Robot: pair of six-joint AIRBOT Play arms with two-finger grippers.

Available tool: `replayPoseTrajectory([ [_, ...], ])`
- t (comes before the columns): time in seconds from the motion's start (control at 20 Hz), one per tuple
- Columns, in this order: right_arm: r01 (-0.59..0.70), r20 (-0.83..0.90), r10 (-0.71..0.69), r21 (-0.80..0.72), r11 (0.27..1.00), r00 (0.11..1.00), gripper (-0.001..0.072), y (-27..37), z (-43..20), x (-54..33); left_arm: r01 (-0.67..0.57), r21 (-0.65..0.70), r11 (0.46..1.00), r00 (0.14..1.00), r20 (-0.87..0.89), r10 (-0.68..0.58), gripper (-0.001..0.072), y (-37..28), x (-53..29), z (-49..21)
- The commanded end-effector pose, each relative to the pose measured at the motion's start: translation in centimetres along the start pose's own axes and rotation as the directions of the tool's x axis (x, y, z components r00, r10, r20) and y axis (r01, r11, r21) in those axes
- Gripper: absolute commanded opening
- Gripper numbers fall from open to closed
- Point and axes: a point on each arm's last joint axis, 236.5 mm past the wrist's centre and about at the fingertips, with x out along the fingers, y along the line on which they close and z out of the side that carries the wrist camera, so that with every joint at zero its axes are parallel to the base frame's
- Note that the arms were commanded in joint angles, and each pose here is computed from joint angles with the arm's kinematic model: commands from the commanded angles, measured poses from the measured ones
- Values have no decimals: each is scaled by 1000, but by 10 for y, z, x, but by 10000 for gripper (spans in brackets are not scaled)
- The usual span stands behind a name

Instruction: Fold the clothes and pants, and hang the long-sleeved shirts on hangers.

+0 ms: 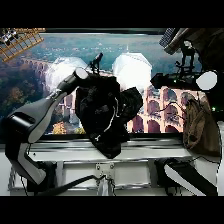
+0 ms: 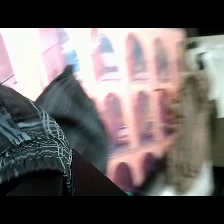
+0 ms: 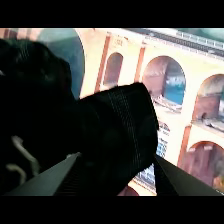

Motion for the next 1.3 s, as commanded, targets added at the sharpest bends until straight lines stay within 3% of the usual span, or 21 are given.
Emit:
replayPoseTrajectory([
  [0.0, 54, -47, -55, -19, 998, 997, 526, -16, -18, 11, 146, 66, 987, 989, -47, -143, 10, -59, -78, 15],
  [0.1, 86, -57, -86, -9, 996, 995, 526, -29, -33, 28, 43, 229, 972, 999, 10, -47, 10, -71, -162, 29],
  [0.2, 93, -82, -88, 61, 994, 993, 526, -36, -56, 48, -194, 319, 928, 977, 151, 153, 11, -60, -251, 43],
  [0.35, 88, -145, -69, 129, 988, 987, 528, -41, -93, 76, -580, 290, 761, 802, 364, 473, 11, -34, -379, 43],
  [0.45, 94, -159, -70, 150, 984, 985, 528, -46, -103, 92, -737, 208, 643, 656, 451, 605, 11, -25, -440, 37],
  [0.55, 82, -159, -51, 194, 978, 986, 528, -46, -101, 111, -778, 180, 602, 603, 482, 636, 11, -29, -461, 30],
  [1.0, 30, -243, 43, 289, 957, 969, 575, -43, -60, 182, -771, 187, 608, 619, 444, 648, 11, -24, -455, 21],
  [1.25, 18, -364, 121, 356, 934, 923, 575, -22, -88, 181, -773, 186, 607, 615, 456, 643, 11, -25, -456, 23],
])
